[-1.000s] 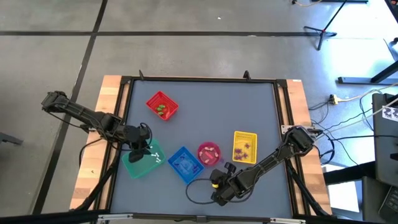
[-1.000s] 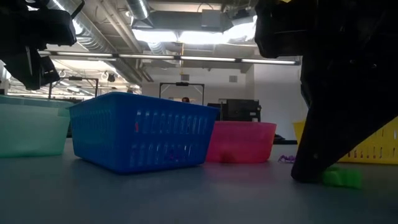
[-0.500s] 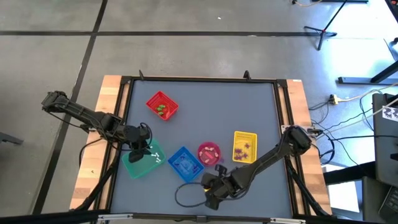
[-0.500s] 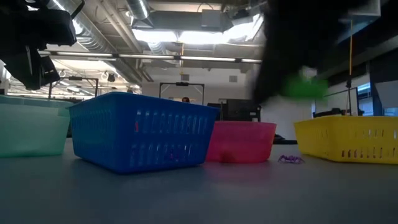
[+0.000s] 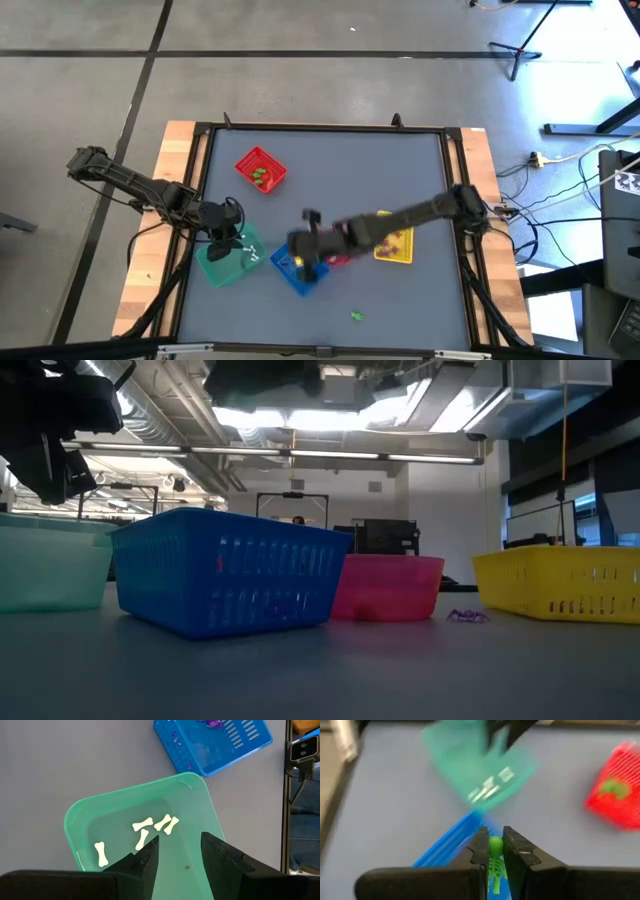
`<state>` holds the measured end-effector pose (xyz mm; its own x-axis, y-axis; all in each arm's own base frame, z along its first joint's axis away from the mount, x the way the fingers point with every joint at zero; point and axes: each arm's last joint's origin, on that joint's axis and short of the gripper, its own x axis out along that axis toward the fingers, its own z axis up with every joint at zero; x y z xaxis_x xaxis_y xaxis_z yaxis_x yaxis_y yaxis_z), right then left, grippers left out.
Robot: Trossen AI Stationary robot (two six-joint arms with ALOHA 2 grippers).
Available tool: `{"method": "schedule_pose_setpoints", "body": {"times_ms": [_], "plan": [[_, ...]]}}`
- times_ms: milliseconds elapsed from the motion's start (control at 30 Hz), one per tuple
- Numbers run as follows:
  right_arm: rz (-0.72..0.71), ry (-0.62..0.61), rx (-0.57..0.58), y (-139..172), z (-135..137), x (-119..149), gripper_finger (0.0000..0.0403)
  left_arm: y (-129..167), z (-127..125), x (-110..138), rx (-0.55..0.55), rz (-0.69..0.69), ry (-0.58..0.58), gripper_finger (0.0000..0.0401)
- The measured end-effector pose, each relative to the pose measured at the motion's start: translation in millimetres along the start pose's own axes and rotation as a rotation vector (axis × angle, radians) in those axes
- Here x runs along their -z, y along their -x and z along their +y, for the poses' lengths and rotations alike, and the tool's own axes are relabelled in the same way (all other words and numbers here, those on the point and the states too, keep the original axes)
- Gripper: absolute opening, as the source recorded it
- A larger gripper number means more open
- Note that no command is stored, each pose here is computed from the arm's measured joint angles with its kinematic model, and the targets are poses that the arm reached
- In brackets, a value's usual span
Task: Sort Halloween decoration
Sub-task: Put the green skeleton toy into the red bin
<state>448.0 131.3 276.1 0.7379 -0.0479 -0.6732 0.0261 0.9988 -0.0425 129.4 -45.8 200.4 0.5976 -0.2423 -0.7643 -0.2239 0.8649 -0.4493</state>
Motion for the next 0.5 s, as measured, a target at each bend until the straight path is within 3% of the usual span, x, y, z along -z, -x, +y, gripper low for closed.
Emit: {"method": "schedule_pose_setpoints", "body": {"times_ms": [233, 500], "plan": [[-0.211, -0.023, 0.048, -22.9, -89.4, -31.3, 0.0033, 0.0, -0.1, -0.1, 0.001, -0.001, 0.000, 0.0131], [-0.383, -0.117, 0.032, -71.6, -176.0, -28.7, 0.0033, 0.4, -0.6, -3.0, -0.021, -0.053, 0.000, 0.0131]]}}
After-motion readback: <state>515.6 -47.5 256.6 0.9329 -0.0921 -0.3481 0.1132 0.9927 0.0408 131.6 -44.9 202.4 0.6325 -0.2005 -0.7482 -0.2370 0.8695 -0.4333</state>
